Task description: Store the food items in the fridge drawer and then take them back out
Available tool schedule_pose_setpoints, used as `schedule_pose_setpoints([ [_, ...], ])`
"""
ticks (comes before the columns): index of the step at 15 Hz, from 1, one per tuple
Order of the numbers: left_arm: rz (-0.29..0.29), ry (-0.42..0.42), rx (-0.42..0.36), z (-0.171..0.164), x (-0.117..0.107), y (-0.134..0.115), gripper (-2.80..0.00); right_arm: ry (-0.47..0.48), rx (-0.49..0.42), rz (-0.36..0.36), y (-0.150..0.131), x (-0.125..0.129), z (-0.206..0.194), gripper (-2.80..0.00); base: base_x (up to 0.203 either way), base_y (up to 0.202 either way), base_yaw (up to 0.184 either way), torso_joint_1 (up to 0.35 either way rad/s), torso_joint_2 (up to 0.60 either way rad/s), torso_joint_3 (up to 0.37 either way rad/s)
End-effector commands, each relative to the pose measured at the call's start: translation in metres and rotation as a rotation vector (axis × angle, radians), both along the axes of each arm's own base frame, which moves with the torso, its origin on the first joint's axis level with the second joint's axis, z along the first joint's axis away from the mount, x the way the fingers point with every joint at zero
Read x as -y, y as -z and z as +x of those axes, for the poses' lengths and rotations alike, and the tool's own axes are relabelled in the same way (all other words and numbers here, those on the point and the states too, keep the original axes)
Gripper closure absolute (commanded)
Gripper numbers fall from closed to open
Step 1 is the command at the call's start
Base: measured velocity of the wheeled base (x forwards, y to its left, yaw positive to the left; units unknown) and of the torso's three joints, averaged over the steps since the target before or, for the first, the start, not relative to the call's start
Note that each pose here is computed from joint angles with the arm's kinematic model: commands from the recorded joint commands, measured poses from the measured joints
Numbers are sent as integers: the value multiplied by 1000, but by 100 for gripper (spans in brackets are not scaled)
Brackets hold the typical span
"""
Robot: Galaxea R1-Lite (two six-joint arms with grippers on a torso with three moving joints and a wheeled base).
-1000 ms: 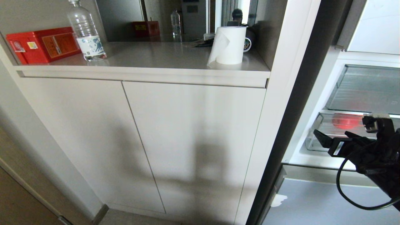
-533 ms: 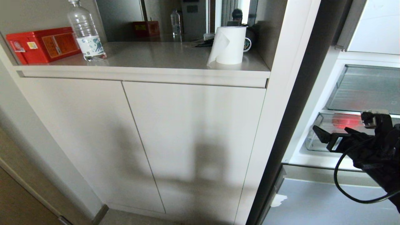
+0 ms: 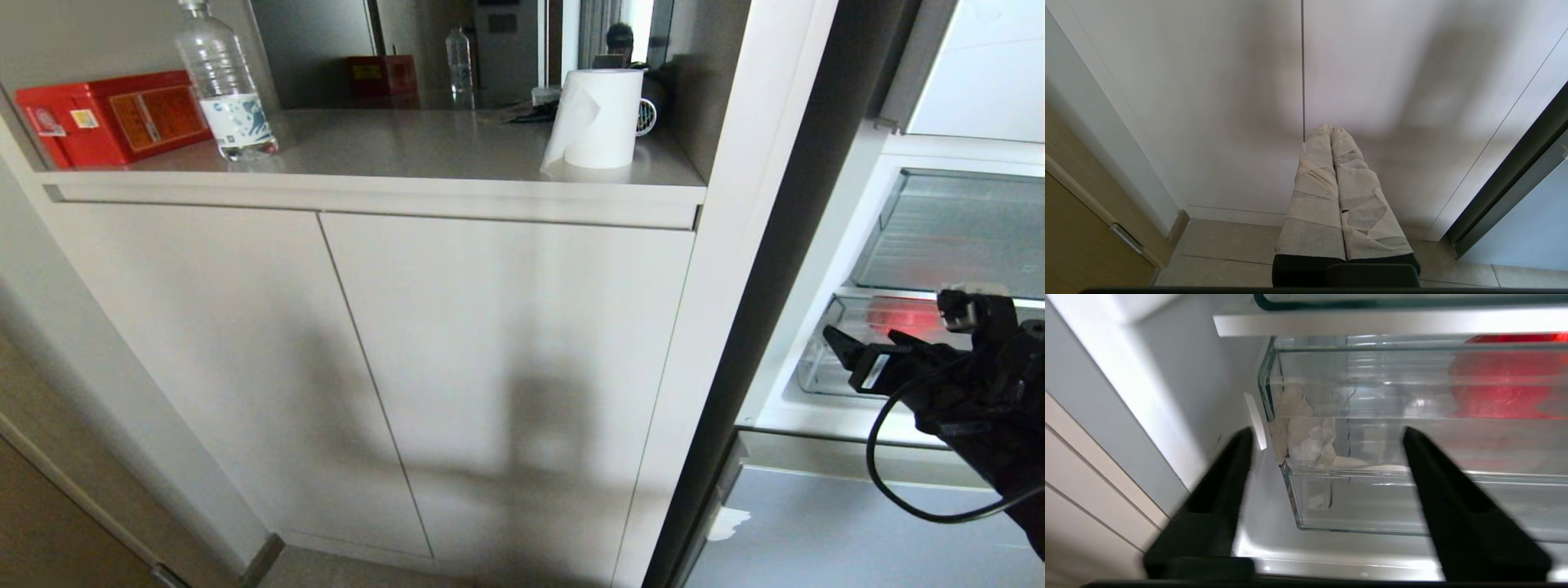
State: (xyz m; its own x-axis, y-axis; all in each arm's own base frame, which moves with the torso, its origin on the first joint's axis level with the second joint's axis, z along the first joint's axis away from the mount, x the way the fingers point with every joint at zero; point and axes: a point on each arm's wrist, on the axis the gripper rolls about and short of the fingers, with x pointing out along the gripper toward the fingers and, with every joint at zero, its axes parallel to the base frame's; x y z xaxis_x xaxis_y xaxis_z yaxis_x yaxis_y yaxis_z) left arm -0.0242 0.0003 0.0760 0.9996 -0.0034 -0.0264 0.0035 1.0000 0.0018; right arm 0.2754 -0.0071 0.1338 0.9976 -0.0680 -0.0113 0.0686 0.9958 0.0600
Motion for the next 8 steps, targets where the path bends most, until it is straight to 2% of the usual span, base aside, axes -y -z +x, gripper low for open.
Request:
schedule_pose_setpoints([
  [1,0,0,0,0,0,0,0,0,3,10,1,0,2,0,0,0,0,0,0,0],
  [4,0,0,0,0,0,0,0,-14,11,19,-1,-3,3,0,0,0,0,0,0,0],
  [8,0,0,0,0,0,0,0,-76,8,30,1,-21,6,0,0,0,0,0,0,0],
])
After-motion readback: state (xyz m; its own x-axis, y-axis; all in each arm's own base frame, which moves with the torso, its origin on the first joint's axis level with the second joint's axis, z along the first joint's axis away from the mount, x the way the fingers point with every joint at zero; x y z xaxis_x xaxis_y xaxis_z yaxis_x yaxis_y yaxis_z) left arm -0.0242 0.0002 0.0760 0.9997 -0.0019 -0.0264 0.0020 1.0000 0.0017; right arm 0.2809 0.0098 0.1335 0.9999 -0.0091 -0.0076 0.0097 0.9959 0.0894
